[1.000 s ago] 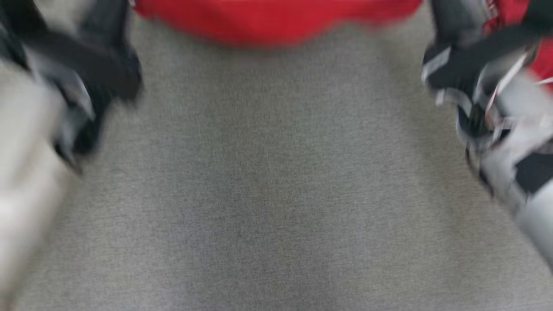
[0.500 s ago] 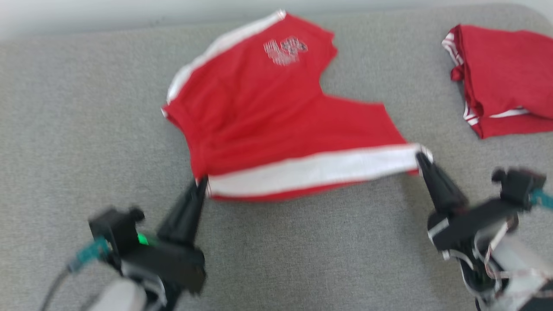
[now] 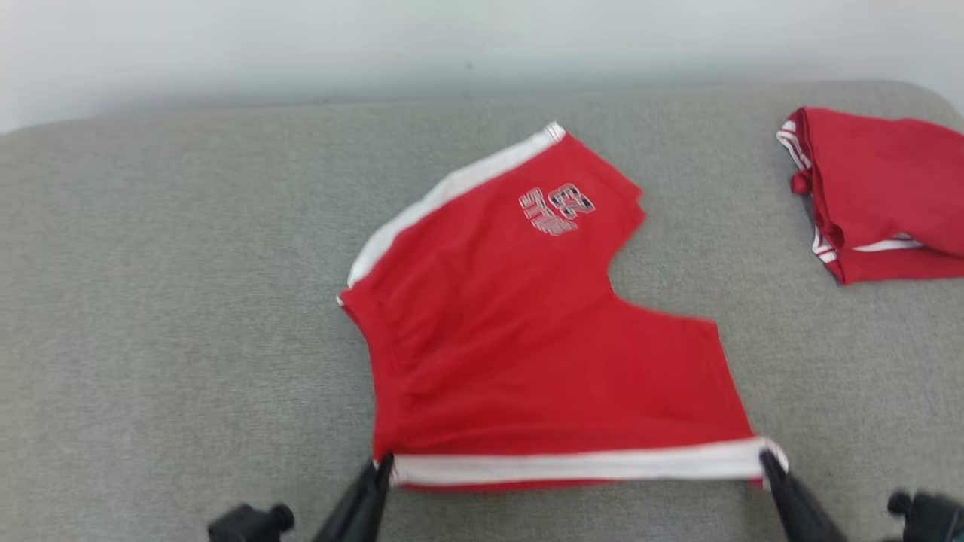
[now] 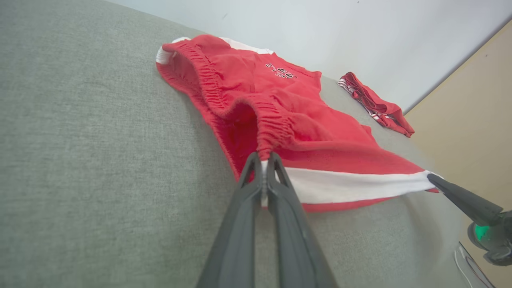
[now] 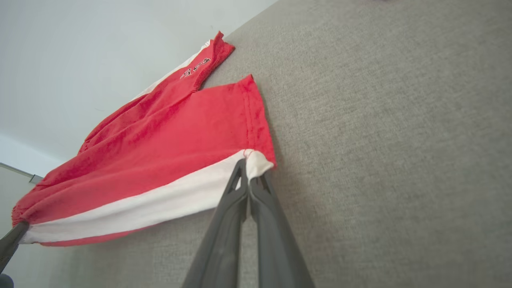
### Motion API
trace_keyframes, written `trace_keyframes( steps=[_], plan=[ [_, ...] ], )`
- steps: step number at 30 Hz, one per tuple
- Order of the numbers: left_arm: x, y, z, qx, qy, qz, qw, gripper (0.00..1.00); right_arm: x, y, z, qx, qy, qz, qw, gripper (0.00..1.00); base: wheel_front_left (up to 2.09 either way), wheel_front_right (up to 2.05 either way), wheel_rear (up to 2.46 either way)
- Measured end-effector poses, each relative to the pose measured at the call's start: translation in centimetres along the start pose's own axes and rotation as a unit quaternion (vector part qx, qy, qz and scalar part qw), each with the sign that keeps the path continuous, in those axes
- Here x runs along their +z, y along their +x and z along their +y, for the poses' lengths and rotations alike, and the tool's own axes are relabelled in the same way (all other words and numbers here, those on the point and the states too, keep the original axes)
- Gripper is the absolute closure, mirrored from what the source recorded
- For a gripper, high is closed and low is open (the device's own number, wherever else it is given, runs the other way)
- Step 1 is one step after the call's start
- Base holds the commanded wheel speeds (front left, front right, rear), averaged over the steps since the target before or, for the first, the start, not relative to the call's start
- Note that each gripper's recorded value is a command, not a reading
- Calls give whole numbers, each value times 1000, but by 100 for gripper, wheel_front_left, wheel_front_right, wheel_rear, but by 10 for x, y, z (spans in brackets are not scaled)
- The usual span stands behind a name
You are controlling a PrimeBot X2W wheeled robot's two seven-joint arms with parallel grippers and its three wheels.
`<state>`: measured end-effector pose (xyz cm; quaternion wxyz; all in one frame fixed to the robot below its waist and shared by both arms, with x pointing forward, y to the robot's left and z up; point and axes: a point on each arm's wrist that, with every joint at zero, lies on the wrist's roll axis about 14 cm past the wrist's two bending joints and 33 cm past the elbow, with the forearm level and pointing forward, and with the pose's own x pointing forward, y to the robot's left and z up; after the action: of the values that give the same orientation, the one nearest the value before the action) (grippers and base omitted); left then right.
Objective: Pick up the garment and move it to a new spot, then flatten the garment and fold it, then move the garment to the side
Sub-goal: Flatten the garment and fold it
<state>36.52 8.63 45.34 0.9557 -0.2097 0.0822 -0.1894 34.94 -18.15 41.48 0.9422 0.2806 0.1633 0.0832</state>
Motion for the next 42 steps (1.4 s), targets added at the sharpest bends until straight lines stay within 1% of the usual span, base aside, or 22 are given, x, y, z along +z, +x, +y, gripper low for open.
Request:
trace_keyframes(
  steps=[3,7,10,14,21,23,24,25,26,30,35,42],
  plan=[
    [-7,-10,-7,-2,-5,5,1000,100,-11,-14,2,-6,10,10,1000,100,0,0,0],
    [-7,-17,-7,1,-5,3,1000,100,-12,-21,6,-8,11,11,1000,100,0,0,0],
    [-4,-17,-8,0,-3,-3,1000,100,0,-17,9,-3,3,-2,1000,100,0,0,0],
    [11,-9,-10,-5,3,-26,1000,100,28,-1,15,9,-17,-26,999,100,0,0,0],
    [43,22,-12,-21,10,-68,997,100,91,58,47,62,-70,-71,993,100,0,0,0],
    [54,34,-8,-16,1,-83,996,100,102,77,57,74,-87,-73,991,100,0,0,0],
    [54,34,-8,-16,1,-83,996,100,102,77,57,74,-87,-73,991,100,0,0,0],
    [61,45,-3,-11,-1,-90,996,100,111,97,66,84,-108,-70,988,100,0,0,0],
    [61,45,-3,-11,-1,-90,996,100,111,97,66,84,-108,-70,988,100,0,0,0],
    [69,65,9,2,-13,-96,995,100,122,140,72,83,-139,-57,985,100,0,0,0],
    [70,85,21,13,-15,-88,996,100,131,190,80,79,-167,-43,982,100,0,0,0],
    [66,97,45,43,-14,-76,996,100,118,244,88,74,-186,-19,980,100,0,0,0]
  ],
)
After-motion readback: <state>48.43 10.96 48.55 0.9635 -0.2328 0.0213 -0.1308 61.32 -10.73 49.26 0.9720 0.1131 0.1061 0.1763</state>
